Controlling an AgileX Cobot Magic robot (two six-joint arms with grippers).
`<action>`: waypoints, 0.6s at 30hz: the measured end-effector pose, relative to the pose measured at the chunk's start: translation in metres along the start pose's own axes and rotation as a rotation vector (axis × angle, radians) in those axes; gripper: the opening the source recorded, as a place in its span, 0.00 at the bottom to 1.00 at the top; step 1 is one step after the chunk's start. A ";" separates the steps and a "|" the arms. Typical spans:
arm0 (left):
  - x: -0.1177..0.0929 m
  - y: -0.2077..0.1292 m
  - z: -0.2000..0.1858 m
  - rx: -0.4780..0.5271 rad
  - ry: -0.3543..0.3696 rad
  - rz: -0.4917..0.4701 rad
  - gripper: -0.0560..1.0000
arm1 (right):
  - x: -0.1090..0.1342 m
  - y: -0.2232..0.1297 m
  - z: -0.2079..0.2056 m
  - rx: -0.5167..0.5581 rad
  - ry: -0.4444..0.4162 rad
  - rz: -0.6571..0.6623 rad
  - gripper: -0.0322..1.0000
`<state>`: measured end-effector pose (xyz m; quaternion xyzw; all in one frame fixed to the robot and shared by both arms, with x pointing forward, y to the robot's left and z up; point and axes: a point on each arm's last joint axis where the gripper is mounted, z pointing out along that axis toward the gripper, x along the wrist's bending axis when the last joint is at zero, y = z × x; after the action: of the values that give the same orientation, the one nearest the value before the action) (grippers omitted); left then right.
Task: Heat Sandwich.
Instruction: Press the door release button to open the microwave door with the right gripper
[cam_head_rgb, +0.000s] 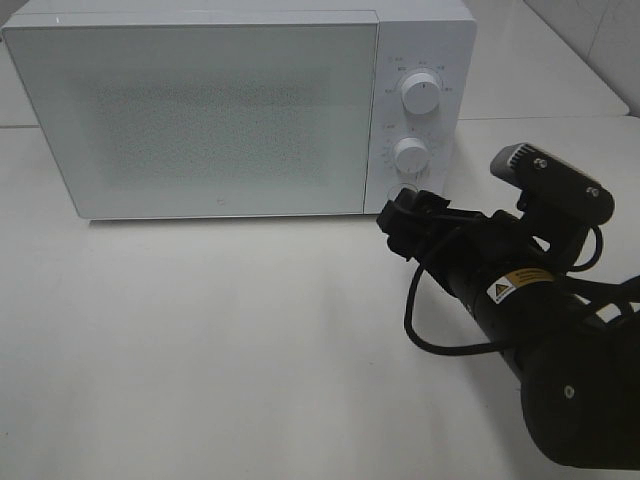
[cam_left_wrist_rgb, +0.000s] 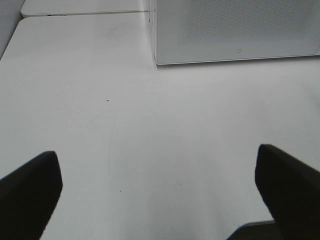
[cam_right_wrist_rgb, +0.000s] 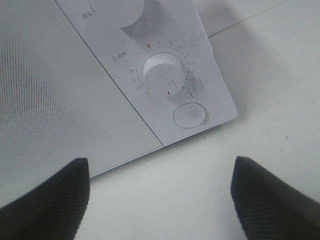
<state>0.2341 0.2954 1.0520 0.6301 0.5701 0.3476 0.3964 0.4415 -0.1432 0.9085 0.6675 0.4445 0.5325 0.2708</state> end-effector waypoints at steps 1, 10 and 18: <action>0.000 0.000 0.000 0.000 0.000 0.000 0.97 | 0.000 0.000 0.000 0.000 0.000 0.110 0.76; 0.000 0.000 0.000 0.000 0.000 0.000 0.97 | 0.000 0.000 0.000 0.000 0.000 0.611 0.72; 0.000 0.000 0.000 0.000 0.000 0.000 0.97 | 0.000 -0.001 0.000 0.008 -0.008 0.939 0.61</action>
<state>0.2341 0.2954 1.0520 0.6301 0.5701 0.3476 0.3964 0.4412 -0.1430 0.9075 0.7995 0.0955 0.5931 -0.0004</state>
